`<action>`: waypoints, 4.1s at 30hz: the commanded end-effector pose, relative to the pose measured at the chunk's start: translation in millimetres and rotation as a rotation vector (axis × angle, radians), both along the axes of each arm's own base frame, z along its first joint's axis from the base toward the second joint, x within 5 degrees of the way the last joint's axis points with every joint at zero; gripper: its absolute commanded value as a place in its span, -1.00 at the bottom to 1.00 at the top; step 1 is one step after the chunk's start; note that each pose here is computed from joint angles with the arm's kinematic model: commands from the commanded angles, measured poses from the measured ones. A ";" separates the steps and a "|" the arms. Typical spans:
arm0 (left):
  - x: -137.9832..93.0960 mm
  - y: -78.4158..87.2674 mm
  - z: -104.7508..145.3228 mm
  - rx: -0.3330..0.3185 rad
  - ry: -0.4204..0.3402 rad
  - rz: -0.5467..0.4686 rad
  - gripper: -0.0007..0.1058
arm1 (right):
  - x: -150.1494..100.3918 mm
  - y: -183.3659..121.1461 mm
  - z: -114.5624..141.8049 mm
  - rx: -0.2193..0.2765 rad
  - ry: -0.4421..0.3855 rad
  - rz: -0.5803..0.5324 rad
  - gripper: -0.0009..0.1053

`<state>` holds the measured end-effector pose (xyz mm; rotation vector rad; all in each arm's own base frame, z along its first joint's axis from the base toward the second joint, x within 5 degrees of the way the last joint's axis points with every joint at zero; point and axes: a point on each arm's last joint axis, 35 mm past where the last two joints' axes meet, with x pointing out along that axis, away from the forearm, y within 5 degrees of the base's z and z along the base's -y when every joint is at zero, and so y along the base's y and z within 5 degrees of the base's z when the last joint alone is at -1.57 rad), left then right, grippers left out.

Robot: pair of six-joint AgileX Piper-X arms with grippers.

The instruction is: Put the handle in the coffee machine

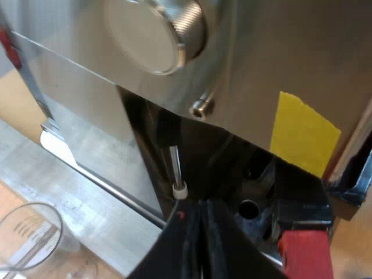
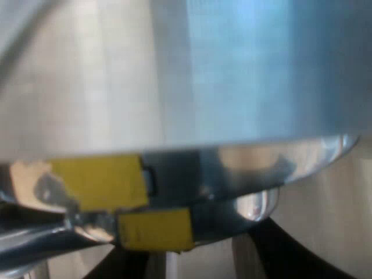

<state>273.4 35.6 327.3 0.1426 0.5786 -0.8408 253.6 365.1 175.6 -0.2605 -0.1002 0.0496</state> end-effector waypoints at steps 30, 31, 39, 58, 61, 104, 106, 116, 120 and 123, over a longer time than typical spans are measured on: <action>5.8 -28.5 -24.3 0.180 0.270 -0.026 -0.97 | -3.8 -6.3 77.9 0.275 -0.173 0.022 -0.38; 5.8 -28.5 -24.4 0.182 0.270 -0.025 -0.97 | -3.9 -6.4 78.2 0.278 -0.175 0.022 -0.38; 8.2 -28.0 -23.6 0.190 0.247 -0.020 -0.97 | -5.6 -9.3 87.1 0.317 -0.199 0.022 -0.38; 30.9 -24.5 -14.5 0.249 0.024 0.030 -0.97 | -7.8 -11.3 95.6 0.344 -0.209 0.026 -0.38; 35.6 -24.0 -20.2 0.248 0.034 0.028 -0.97 | -7.8 -11.3 95.6 0.344 -0.209 0.026 -0.38; 3.1 -43.1 -38.9 0.066 0.485 -0.182 -0.97 | -9.0 -13.4 102.4 0.311 -0.220 0.016 -0.38; 2.9 -48.7 -38.9 0.068 0.491 -0.196 -0.97 | -9.2 -13.8 103.5 0.301 -0.222 0.013 -0.38; -1.8 -75.2 -39.2 0.083 0.551 -0.249 -0.97 | -9.5 -14.2 104.8 0.300 -0.224 0.012 -0.38; -3.7 -76.6 -37.9 0.079 0.567 -0.242 -0.97 | -9.9 -14.9 107.0 0.301 -0.227 0.011 -0.38; -6.8 -76.2 -35.1 0.079 0.571 -0.226 -0.97 | -11.9 -13.7 109.2 0.286 -0.216 0.017 -0.38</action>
